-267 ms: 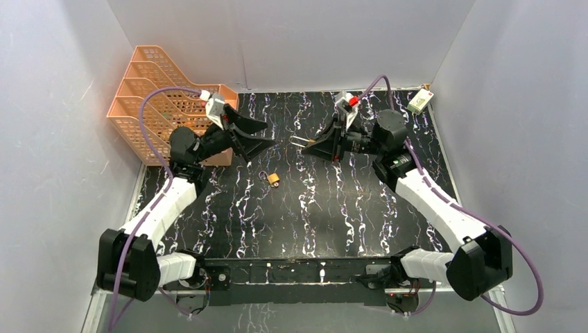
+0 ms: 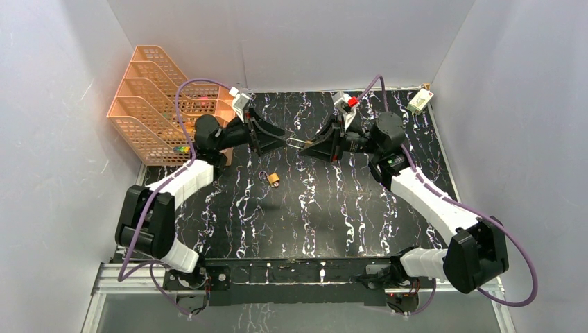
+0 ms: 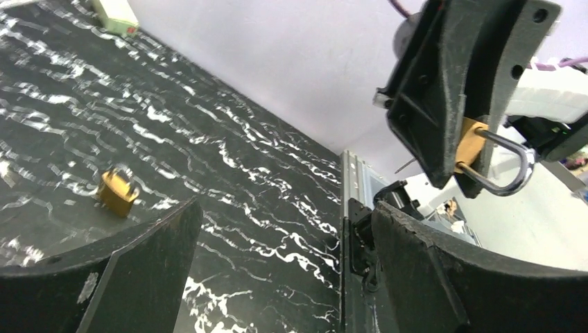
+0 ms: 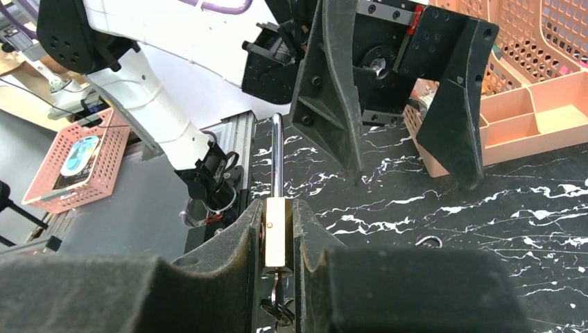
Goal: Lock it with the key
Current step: Lock the lock.
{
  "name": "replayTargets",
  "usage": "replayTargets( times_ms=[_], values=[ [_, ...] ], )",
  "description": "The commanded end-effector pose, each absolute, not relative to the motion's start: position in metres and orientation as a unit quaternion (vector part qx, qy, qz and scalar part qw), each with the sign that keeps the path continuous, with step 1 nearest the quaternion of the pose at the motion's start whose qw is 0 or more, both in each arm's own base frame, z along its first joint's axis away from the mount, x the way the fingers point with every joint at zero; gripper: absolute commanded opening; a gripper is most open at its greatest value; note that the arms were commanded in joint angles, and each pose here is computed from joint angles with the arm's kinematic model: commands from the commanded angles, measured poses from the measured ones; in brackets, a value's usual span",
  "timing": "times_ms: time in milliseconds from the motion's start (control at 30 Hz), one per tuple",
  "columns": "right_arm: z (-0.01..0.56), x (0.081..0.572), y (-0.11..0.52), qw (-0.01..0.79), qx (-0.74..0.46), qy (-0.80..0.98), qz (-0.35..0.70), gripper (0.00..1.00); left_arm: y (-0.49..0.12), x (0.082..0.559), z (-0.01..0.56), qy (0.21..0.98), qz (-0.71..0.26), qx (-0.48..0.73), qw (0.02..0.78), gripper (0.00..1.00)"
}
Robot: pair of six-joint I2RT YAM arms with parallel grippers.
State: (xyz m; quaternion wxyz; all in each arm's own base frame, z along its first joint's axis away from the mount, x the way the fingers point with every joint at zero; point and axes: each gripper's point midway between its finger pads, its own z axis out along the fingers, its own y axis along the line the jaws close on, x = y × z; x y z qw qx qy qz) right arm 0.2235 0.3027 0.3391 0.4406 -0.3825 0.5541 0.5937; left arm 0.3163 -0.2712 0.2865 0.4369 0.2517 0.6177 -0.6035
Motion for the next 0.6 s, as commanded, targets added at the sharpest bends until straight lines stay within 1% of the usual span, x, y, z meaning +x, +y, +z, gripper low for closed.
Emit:
replayTargets(
  times_ms=[0, 300, 433, 500, 567],
  values=[
    [0.357, 0.224, 0.302, 0.471, -0.399, 0.518, 0.592, 0.00, -0.279, 0.289, 0.334, 0.534, -0.627, 0.325, 0.465, 0.90],
    [0.353, 0.238, 0.301, 0.478, -0.383, 0.529, 0.588, 0.00, -0.273, 0.263, 0.346, 0.503, -0.621, 0.367, 0.477, 0.89],
    [0.354, 0.239, 0.303, 0.473, -0.383, 0.528, 0.592, 0.00, -0.272, 0.262, 0.349, 0.498, -0.618, 0.368, 0.484, 0.89],
    [0.353, 0.240, 0.304, 0.470, -0.382, 0.529, 0.594, 0.00, -0.273, 0.264, 0.348, 0.501, -0.621, 0.365, 0.479, 0.88],
    [0.350, 0.242, 0.305, 0.467, -0.382, 0.531, 0.595, 0.00, -0.274, 0.266, 0.346, 0.505, -0.624, 0.363, 0.474, 0.84]
  ],
)
